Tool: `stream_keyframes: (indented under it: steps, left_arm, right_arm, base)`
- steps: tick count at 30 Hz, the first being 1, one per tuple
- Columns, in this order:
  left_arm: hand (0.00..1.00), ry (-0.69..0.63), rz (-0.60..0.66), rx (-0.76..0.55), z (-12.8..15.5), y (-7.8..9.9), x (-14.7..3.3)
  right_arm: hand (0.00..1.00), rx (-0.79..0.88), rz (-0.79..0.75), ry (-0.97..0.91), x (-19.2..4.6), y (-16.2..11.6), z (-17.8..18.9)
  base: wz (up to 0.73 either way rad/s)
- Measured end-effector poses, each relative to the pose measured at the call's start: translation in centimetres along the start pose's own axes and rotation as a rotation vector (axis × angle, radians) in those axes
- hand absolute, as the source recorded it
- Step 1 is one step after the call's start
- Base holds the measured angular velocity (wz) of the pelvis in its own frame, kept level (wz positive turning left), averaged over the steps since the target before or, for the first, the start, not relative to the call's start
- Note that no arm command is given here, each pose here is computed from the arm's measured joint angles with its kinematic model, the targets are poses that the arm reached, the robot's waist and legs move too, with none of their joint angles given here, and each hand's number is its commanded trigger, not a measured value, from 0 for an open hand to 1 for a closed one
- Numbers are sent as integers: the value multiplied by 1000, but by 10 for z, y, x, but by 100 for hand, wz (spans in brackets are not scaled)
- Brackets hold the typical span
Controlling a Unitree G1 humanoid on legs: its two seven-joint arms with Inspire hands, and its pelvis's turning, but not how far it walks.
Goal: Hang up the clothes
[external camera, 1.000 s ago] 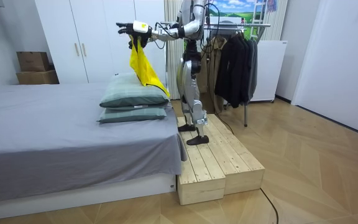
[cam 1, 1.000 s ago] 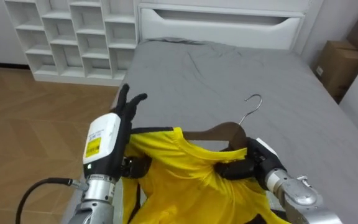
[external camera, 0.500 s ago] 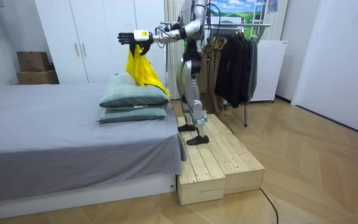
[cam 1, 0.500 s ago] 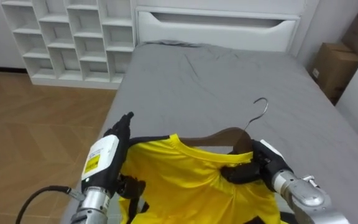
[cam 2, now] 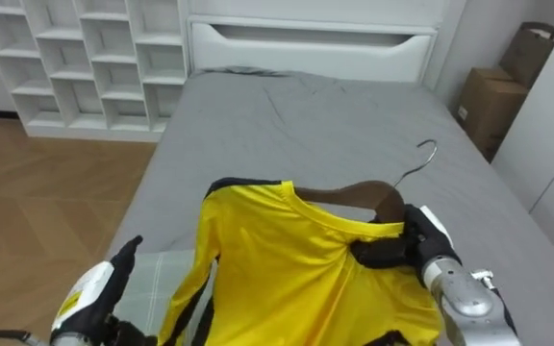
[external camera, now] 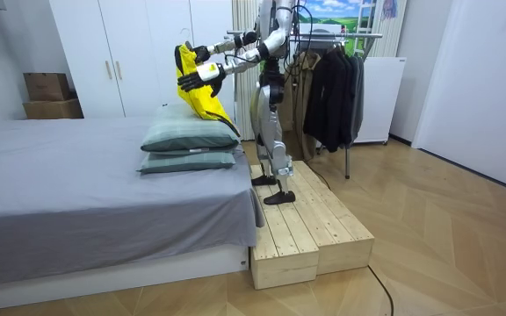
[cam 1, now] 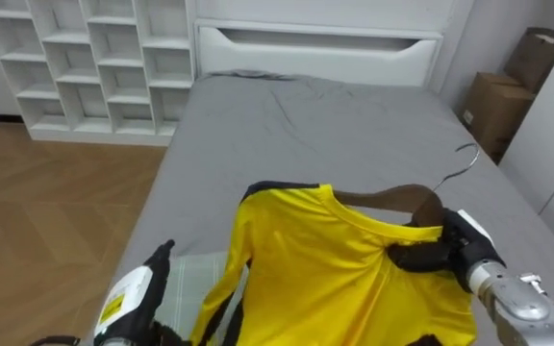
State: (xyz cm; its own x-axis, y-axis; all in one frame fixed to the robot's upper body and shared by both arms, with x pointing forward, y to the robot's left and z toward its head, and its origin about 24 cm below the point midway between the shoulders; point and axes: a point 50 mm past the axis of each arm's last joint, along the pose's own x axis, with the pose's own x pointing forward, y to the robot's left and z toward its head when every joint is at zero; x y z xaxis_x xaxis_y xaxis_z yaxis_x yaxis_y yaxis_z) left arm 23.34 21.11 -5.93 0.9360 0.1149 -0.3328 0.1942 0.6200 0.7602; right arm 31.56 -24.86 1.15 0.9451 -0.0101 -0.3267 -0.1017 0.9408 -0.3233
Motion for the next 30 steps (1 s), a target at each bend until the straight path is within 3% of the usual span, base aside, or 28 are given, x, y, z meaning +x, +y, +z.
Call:
stream_keyframes:
  steps: [5, 14, 21, 30]
  left_arm:
    - [0, 150, -76, 6, -37, -16, -15]
    - [0, 367, -173, -20, -88, -35, -53]
    - [0, 529, -197, -108, -118, -42, -79]
    - [0, 668, -246, -119, -141, -54, -112]
  right_arm:
    - [100, -173, -10, -88, 0, -5, 25]
    - [100, -247, -30, -186, -5, -8, 48]
    - [100, -296, -33, -244, -16, -7, 55]
    - [100, -312, -56, -348, -33, -9, 70]
  base:
    - [-9]
    - [-8]
    - [-1]
    - [0]
